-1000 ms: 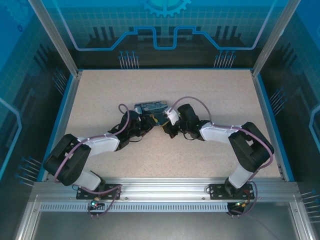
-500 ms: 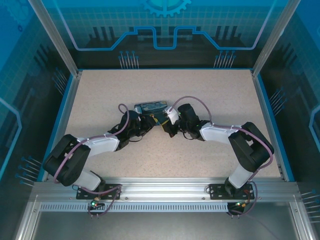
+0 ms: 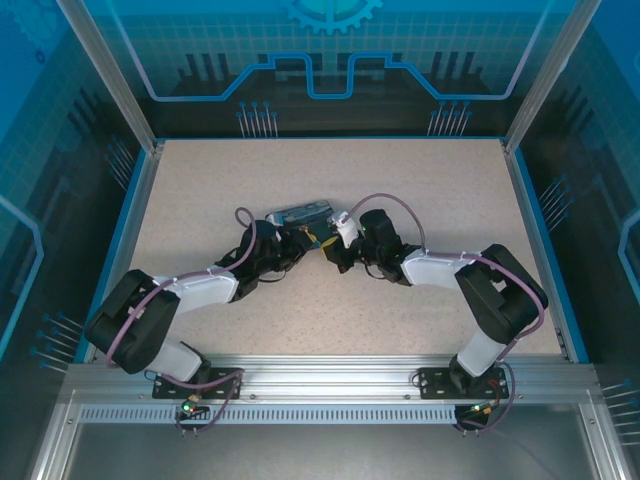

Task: Unlock a padlock with a key

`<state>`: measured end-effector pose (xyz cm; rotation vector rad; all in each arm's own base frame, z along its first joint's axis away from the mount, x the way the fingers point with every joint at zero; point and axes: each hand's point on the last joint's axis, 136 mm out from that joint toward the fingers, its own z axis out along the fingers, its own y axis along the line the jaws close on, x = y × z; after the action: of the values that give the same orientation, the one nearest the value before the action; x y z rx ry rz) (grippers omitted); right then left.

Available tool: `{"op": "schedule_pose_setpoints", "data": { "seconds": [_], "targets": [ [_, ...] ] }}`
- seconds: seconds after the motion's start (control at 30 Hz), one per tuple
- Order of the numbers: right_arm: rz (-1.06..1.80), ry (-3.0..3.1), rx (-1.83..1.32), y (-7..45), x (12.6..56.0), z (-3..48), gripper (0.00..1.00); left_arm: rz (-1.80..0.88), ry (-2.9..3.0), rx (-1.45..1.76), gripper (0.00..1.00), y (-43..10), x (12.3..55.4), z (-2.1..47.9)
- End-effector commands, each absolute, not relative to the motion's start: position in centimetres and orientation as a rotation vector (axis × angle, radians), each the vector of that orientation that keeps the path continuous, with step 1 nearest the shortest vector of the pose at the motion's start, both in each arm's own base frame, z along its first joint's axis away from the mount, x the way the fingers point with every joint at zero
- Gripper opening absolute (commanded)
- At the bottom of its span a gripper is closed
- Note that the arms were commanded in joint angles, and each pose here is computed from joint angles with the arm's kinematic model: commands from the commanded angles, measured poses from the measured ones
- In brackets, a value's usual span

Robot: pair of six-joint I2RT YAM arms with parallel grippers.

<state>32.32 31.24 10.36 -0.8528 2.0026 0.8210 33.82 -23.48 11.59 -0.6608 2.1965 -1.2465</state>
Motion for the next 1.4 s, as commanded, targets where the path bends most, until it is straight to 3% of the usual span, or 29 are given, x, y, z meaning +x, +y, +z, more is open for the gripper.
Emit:
{"op": "schedule_pose_setpoints", "data": {
  "seconds": [0.0, 0.37, 0.6, 0.8, 0.9, 1.37],
  "targets": [
    [0.888, 1.846, -0.881, 32.9, 32.8, 13.4, 0.00, -1.371, 2.131, -0.588, 0.02, -25.1, 33.7, 14.9],
    [0.973, 1.809, -0.922, 33.8, 32.5, 14.3, 0.00, -1.371, 2.124, -0.586, 0.02, -25.0, 33.4, 15.2],
    [0.965, 1.883, -0.858, 31.0, 32.4, 13.0, 0.10, -1.320, 2.127, -0.595, 0.02, -24.3, 33.4, 14.8],
    [0.971, 1.907, -0.836, 28.5, 31.3, 12.5, 0.32, -1.298, 2.131, -0.599, 0.01, -23.9, 33.6, 14.7],
    [1.006, 1.909, -0.829, 27.7, 30.7, 12.7, 0.38, -1.295, 2.139, -0.595, 0.01, -24.0, 33.6, 14.5],
    [1.152, 1.919, -0.846, 30.7, 31.7, 13.4, 0.38, -1.309, 2.157, -0.594, 0.01, -24.2, 33.4, 14.0]
  ]
}}
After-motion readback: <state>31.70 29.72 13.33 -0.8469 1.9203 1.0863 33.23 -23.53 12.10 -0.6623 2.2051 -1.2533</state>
